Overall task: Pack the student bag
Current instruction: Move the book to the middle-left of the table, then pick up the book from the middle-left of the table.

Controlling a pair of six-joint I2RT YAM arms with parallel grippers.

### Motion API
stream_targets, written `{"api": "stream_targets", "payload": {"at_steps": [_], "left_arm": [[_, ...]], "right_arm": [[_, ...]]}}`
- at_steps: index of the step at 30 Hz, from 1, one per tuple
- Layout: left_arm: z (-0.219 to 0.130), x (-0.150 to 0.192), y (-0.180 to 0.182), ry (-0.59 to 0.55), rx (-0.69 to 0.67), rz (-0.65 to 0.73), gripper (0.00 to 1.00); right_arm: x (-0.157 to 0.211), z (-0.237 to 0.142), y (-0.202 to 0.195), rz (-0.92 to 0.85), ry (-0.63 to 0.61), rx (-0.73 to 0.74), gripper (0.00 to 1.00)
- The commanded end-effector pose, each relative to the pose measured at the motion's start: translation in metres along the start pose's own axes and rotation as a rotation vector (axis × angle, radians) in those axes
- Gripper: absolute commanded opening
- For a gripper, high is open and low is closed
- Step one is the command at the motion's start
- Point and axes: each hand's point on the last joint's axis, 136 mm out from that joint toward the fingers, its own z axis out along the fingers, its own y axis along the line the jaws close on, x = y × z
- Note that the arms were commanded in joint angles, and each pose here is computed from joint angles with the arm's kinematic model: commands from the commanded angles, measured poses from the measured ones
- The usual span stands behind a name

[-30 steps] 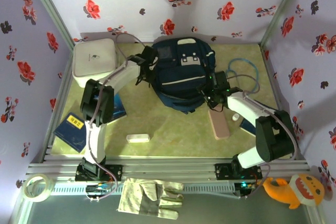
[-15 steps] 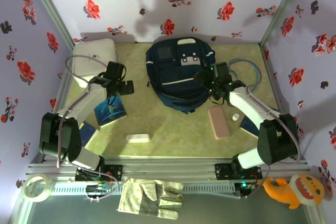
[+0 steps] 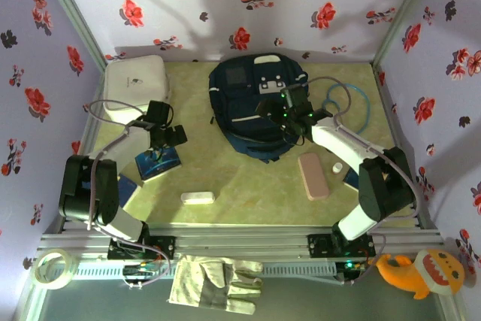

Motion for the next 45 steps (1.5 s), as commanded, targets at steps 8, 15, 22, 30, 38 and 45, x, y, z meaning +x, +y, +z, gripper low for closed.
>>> {"api": "stream_targets", "payload": {"at_steps": [8,15,22,30,38,45], "left_arm": [[0.026,0.028,-0.027,0.128,0.103,-0.039,0.94],[0.026,0.053,-0.063,0.204,0.203,0.003,0.92],[0.02,0.089,-0.117,0.278,0.284,0.095,0.91],[-0.029,0.053,-0.145,0.191,0.383,0.124,0.94],[-0.042,0.019,-0.066,0.098,0.323,-0.132,0.97],[-0.031,0.034,-0.004,0.09,0.242,-0.353,0.92]], "right_arm": [[0.0,0.011,0.017,-0.019,0.017,-0.041,0.99],[0.003,0.018,0.017,0.0,0.031,-0.038,0.99],[0.005,0.021,0.016,0.006,0.04,-0.035,0.99],[0.013,0.026,0.028,-0.048,0.061,-0.042,0.99],[0.064,0.044,0.079,-0.34,0.166,-0.061,0.83],[0.138,0.082,0.11,-0.578,0.327,-0.029,0.59]]}}
